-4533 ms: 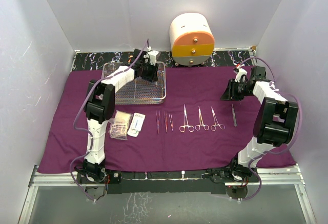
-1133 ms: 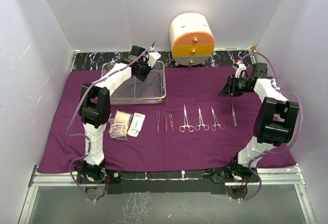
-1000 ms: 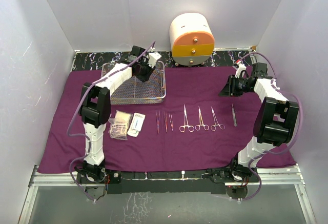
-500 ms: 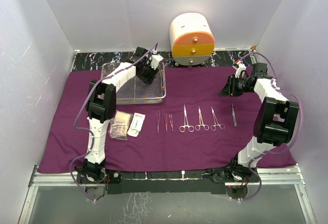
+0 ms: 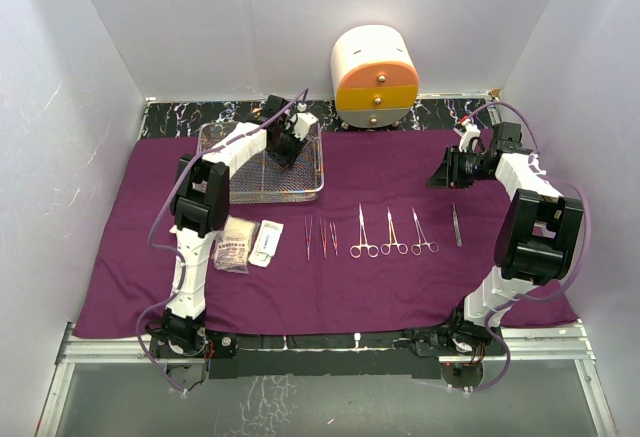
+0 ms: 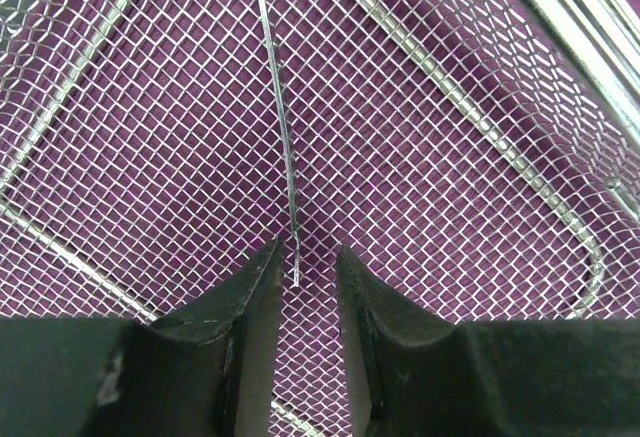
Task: Open and lay out the surgical kit
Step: Pick up the medical item from the container.
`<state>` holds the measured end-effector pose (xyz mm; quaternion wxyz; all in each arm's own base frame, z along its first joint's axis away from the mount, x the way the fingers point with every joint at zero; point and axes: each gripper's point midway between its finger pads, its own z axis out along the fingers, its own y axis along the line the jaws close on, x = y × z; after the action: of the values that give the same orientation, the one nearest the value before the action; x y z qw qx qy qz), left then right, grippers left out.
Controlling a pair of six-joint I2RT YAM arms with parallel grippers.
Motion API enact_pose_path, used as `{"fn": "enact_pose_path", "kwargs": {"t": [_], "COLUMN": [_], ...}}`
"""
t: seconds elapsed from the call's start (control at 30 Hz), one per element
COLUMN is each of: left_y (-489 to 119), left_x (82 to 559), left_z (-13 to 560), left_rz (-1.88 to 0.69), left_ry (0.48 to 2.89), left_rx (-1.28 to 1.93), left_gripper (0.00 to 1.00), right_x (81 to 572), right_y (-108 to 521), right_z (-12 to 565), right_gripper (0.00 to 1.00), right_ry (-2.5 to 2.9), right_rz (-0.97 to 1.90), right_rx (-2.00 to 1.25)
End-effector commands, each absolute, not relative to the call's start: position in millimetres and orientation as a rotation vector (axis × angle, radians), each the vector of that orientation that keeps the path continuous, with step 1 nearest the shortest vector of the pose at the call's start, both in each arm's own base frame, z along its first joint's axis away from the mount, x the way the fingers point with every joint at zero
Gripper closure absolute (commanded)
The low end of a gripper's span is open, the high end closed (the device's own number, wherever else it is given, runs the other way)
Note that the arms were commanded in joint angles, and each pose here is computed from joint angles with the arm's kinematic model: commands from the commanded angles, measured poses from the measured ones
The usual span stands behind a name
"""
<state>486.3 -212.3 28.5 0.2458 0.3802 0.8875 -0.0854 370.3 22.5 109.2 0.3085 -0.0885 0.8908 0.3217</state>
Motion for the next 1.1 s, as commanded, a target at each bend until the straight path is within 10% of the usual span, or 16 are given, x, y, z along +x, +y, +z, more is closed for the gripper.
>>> {"fn": "enact_pose_path", "kwargs": {"t": [0.0,0.5,1.07], "left_y": [-212,-202,-177], "left_x": [483,486,489], "left_z": [34,33,128], "left_rz": [-0.256,-0.184,-0.021], "left_ry": [2.433,2.438,2.224], "left_rx": [1.034,1.058,1.193], "left_gripper": [0.75,1.00,1.00], "right_x": [375,377,390], "right_y": [23,23,37], "right_z": [110,117,151], "right_gripper": [0.74,0.74,0.75], "right_ry": [2.323,2.313,2.226], "right_rz": [0.855,0.850,0.844], "right_rx": [-0.263,-0.269,-0.404]}}
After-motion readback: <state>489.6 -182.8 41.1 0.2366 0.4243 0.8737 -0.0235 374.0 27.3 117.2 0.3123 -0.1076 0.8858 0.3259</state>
